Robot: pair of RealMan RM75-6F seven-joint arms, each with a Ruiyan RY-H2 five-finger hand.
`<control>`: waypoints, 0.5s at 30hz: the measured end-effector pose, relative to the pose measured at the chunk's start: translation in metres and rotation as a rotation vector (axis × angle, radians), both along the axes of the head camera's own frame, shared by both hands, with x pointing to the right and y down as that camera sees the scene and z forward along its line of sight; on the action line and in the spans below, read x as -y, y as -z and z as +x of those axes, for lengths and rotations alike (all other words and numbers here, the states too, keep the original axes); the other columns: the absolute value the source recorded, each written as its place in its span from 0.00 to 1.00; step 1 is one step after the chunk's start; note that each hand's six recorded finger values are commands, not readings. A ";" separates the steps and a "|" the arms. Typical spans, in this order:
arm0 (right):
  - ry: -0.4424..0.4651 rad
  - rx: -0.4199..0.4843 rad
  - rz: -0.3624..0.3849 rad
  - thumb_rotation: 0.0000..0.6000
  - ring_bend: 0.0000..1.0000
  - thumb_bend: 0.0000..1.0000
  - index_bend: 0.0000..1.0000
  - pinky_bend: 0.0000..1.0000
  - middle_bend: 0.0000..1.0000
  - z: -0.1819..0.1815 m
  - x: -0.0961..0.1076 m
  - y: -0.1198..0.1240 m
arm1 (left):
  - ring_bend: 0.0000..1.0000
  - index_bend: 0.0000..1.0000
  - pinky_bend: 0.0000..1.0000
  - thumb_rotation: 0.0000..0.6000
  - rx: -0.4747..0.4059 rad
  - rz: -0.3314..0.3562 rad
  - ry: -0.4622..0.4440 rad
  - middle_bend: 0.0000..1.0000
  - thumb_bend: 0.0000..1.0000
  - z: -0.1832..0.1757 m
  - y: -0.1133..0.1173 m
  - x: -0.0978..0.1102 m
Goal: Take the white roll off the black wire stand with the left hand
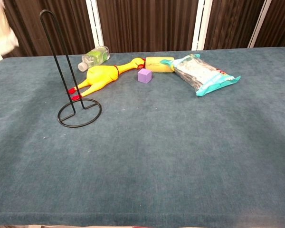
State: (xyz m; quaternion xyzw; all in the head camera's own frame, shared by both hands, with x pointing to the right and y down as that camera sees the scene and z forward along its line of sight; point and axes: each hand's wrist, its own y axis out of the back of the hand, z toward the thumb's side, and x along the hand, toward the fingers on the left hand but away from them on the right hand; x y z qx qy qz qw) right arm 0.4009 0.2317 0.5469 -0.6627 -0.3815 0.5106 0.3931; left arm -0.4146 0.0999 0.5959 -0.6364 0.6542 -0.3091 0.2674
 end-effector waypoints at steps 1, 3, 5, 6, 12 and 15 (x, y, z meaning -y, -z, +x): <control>0.000 -0.001 -0.001 1.00 0.00 0.04 0.00 0.00 0.00 0.000 0.000 0.000 | 0.74 0.81 0.65 1.00 0.011 -0.014 0.000 0.85 0.62 0.000 -0.008 -0.005; -0.001 -0.003 -0.005 1.00 0.00 0.04 0.00 0.00 0.00 0.000 0.000 -0.001 | 0.71 0.77 0.56 1.00 0.039 -0.040 -0.004 0.80 0.58 0.000 -0.027 -0.015; -0.001 -0.006 -0.008 1.00 0.00 0.04 0.00 0.00 0.00 0.001 0.000 -0.002 | 0.62 0.68 0.43 1.00 0.064 -0.062 -0.011 0.71 0.52 0.000 -0.043 -0.023; 0.000 -0.007 -0.009 1.00 0.00 0.04 0.00 0.00 0.00 0.001 0.000 -0.003 | 0.58 0.64 0.39 1.00 0.076 -0.077 -0.018 0.68 0.50 0.001 -0.053 -0.029; 0.004 -0.010 -0.012 1.00 0.00 0.04 0.00 0.00 0.00 0.001 0.000 -0.003 | 0.24 0.24 0.17 1.00 0.052 -0.189 -0.071 0.33 0.42 0.026 -0.100 -0.051; 0.006 -0.011 -0.017 1.00 0.00 0.04 0.00 0.00 0.00 0.001 0.000 -0.004 | 0.13 0.09 0.10 1.00 0.047 -0.228 -0.092 0.19 0.41 0.034 -0.111 -0.053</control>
